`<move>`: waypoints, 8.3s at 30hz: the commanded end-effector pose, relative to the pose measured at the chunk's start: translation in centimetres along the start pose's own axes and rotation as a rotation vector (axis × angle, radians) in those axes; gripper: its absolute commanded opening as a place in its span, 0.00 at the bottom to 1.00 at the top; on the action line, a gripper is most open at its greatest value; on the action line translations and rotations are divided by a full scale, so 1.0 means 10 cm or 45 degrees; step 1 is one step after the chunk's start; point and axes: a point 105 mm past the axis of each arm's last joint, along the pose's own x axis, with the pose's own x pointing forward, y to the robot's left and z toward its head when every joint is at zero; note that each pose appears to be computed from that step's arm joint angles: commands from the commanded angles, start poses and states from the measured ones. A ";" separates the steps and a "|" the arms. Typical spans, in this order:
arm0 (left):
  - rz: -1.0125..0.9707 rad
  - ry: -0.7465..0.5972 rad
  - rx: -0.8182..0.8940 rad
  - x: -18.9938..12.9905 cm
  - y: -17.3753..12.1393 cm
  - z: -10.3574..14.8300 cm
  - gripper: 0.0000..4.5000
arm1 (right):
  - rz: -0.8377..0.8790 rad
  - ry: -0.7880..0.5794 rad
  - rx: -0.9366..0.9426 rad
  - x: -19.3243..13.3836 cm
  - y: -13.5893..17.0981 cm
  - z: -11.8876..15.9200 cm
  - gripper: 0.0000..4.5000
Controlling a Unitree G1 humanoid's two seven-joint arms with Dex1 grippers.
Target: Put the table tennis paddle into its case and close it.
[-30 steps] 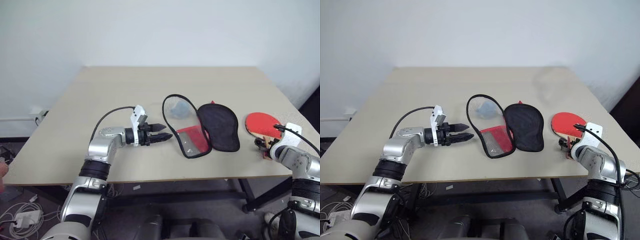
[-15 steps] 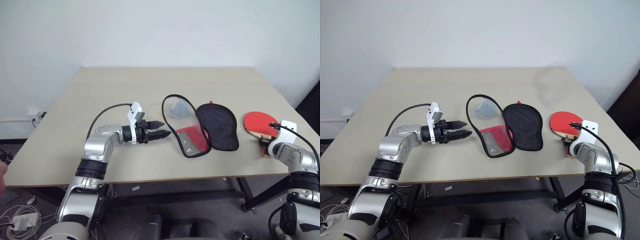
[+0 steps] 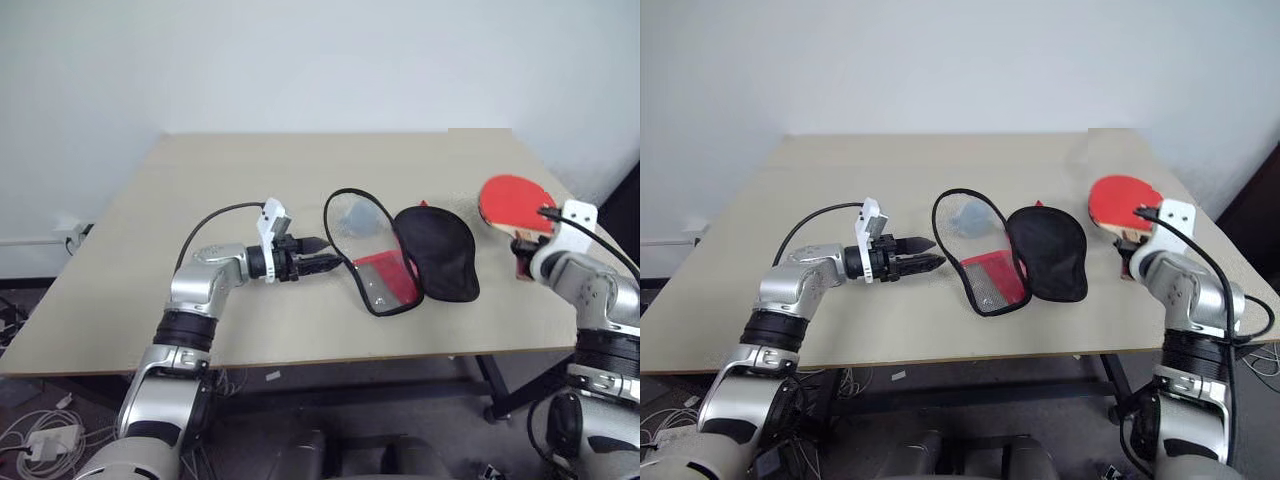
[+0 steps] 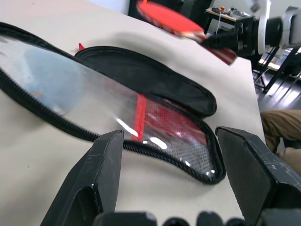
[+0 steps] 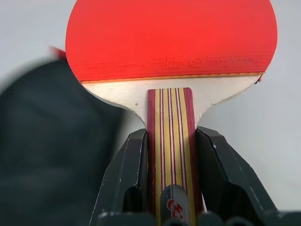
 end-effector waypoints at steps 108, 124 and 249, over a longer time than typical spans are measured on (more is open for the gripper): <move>-0.266 -0.092 -0.172 1.69 -0.74 0.42 0.74 | 0.222 -0.763 0.269 -0.57 0.42 0.74 0.99; -0.541 -0.099 -0.488 1.84 -1.18 0.37 0.74 | 0.149 -0.890 0.343 -0.62 0.27 0.91 0.99; -0.033 0.079 0.236 0.36 -0.03 0.36 0.74 | 0.519 0.511 -0.308 -0.66 1.28 -1.19 0.01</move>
